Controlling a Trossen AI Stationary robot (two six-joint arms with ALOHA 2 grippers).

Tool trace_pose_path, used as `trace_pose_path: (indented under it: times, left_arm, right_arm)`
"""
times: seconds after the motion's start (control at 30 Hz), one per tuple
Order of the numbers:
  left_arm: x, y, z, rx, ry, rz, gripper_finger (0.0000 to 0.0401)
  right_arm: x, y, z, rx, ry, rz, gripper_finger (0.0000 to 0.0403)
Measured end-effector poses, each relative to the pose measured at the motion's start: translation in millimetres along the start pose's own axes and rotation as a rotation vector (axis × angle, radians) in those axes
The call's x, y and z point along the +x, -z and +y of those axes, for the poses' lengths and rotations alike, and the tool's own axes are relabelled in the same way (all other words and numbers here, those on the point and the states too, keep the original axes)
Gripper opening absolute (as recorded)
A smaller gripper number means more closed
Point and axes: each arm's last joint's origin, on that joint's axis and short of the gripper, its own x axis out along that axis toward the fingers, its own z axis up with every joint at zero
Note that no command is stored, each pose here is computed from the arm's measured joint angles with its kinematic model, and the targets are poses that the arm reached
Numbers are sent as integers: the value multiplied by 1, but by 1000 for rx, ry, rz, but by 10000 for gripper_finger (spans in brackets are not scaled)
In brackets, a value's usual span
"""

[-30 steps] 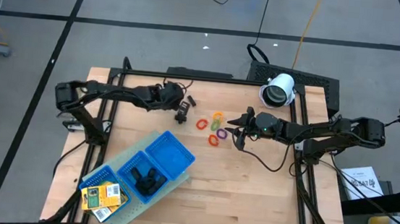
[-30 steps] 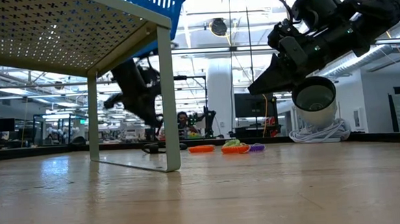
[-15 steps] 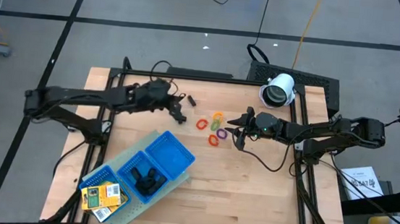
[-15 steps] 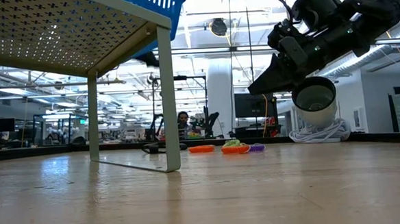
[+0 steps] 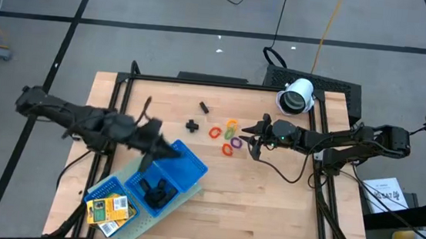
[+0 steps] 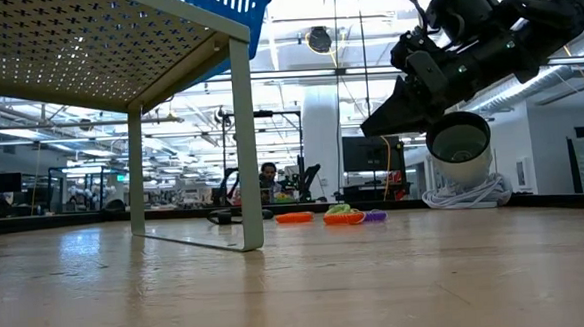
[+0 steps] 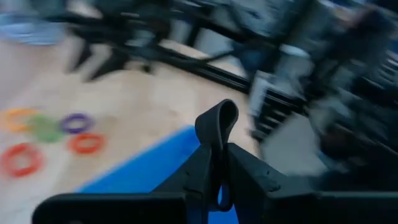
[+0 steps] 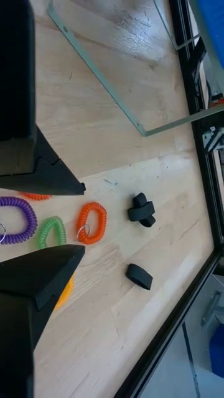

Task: Pick & Place Office Desk Supplies
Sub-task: Put the black rubber band into the center blue basket on the shelf

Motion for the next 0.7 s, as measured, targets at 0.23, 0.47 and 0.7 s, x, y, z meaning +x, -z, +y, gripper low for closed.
trace_pose_path:
  times: [0.23,0.47,0.7]
  left_arm:
    - [-6,26,-49,113,222,87,55]
    - [-17,43,-74,135,211,69,56]
    - [-14,54,-82,108,129,59,56]
  right_arm:
    - [0,0,0,0,1,1,128]
    - [0,0,0,0,1,0,128]
    - [0,0,0,1,1,1,128]
